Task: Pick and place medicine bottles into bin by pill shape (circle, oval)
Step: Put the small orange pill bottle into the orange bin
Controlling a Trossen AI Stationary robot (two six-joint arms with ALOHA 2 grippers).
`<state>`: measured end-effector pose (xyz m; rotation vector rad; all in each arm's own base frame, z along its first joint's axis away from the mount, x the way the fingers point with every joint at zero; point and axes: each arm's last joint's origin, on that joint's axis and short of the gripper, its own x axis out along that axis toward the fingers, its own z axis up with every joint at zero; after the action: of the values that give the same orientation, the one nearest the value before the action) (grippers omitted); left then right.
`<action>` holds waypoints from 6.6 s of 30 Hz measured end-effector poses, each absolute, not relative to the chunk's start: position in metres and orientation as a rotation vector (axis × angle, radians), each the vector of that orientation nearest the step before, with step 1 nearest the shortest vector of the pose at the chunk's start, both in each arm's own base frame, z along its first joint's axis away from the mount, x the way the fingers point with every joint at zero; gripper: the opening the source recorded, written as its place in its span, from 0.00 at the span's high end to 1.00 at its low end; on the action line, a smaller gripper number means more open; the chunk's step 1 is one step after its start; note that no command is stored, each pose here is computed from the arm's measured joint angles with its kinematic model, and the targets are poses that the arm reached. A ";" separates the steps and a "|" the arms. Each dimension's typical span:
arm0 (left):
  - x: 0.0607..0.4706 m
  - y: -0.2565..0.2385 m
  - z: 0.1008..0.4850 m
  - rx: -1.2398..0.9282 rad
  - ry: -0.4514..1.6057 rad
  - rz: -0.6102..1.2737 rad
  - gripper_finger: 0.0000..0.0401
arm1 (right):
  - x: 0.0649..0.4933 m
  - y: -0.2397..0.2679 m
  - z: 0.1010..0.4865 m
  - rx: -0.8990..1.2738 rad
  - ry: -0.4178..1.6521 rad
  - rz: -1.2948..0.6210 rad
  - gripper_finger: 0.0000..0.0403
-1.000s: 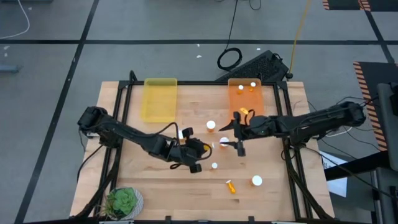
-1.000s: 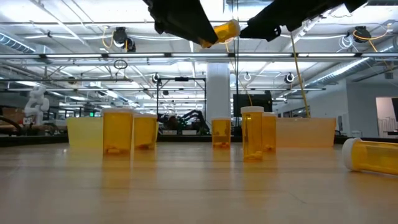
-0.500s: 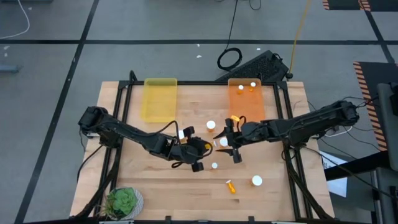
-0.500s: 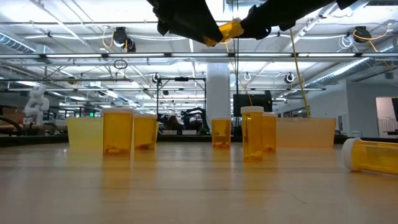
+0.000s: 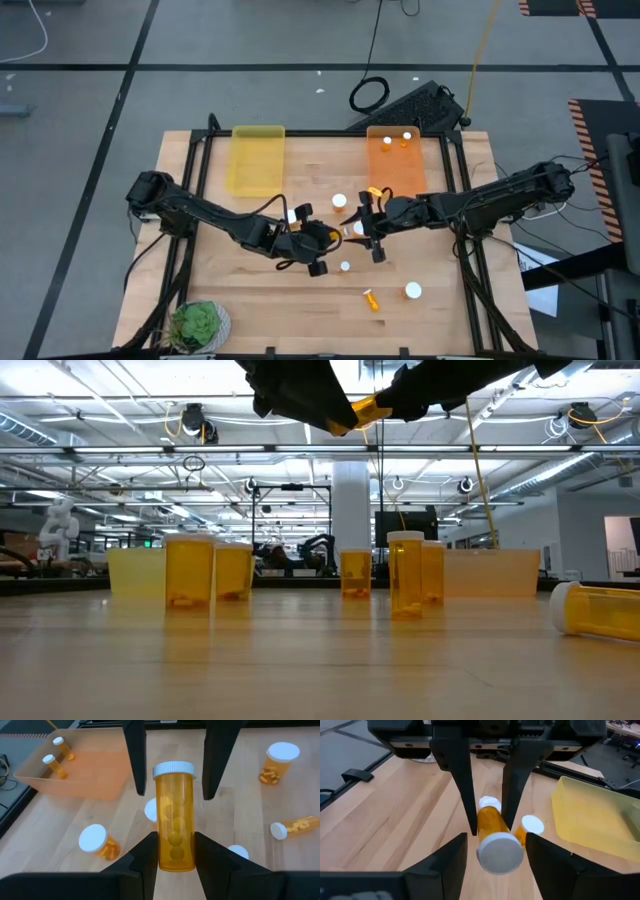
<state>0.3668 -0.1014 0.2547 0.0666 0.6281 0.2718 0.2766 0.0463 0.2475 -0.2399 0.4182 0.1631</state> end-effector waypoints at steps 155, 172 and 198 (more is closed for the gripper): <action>0.360 -0.078 0.217 0.055 0.653 0.354 0.41 | 0.182 -0.231 0.206 0.140 1.464 -0.465 0.53; 0.362 -0.082 0.220 0.033 0.617 0.328 0.41 | 0.188 -0.130 0.309 -0.124 1.085 -0.571 0.49; 0.357 -0.108 0.222 0.045 0.589 0.254 0.41 | 0.197 0.037 0.324 0.036 0.898 -0.174 0.50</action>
<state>0.3572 -0.1079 0.2224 0.0449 0.5885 0.2545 0.1974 0.0366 0.3239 0.0359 0.8982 -0.1745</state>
